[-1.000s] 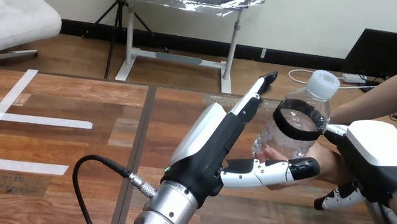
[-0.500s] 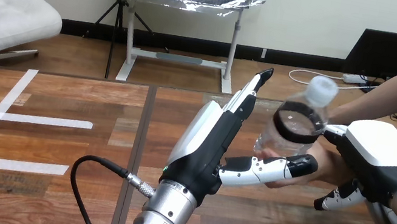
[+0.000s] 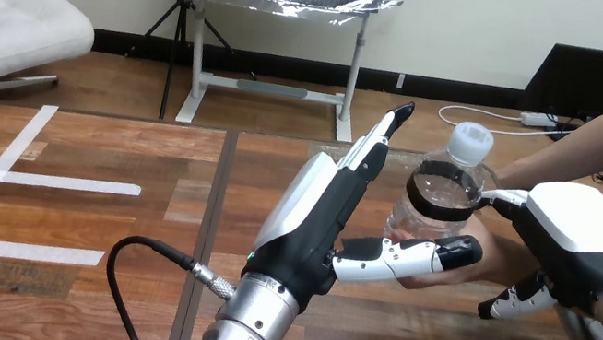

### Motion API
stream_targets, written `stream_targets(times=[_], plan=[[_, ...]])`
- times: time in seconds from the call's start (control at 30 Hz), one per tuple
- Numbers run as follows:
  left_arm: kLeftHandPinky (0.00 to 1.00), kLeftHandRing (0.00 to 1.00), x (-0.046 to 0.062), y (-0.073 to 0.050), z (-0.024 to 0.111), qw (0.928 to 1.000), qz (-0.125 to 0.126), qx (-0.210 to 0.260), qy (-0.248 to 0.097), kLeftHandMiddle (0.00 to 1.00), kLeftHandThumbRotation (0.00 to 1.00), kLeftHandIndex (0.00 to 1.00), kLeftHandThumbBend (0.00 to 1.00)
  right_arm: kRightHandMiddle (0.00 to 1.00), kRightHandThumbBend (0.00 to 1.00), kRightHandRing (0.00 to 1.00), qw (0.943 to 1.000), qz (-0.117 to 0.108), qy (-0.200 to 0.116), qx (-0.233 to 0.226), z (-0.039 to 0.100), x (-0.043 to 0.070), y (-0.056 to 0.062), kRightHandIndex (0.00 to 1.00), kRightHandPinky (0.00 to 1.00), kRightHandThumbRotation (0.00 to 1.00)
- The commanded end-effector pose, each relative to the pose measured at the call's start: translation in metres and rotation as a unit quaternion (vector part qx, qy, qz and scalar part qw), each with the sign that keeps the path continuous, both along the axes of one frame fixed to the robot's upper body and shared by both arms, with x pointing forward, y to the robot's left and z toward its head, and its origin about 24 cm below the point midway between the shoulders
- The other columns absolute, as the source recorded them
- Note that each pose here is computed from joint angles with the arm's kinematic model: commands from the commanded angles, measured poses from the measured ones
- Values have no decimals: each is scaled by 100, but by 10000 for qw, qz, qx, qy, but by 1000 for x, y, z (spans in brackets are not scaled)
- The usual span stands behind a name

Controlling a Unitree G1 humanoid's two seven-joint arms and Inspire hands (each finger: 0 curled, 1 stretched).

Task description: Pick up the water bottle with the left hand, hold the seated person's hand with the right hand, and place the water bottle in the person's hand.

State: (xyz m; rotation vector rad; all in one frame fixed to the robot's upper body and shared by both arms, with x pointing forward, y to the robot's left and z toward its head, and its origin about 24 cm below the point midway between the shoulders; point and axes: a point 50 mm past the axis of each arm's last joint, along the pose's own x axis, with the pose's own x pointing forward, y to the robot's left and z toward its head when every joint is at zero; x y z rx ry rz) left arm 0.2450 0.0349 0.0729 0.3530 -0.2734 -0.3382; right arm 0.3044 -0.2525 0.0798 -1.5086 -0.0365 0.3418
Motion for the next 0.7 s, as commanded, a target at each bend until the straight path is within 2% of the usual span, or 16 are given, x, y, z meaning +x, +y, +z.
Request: stream_targets(times=[0.0, 0.37, 0.67], plan=[[100, 100, 5, -14, 29, 9978, -116, -334, -553, 100, 60, 100, 97, 86, 91, 81, 9991, -95, -403, 122, 23, 7, -5, 83, 70, 0], [100, 100, 3, -13, 30, 9974, -87, -488, -514, 100, 59, 100, 95, 87, 91, 81, 9981, -120, -485, 371, 29, 4, -5, 84, 70, 0], [99, 100, 0, -9, 30, 9963, -1, -648, -563, 100, 56, 100, 92, 87, 90, 79, 9942, -222, -763, 721, 41, -7, 0, 84, 68, 0]])
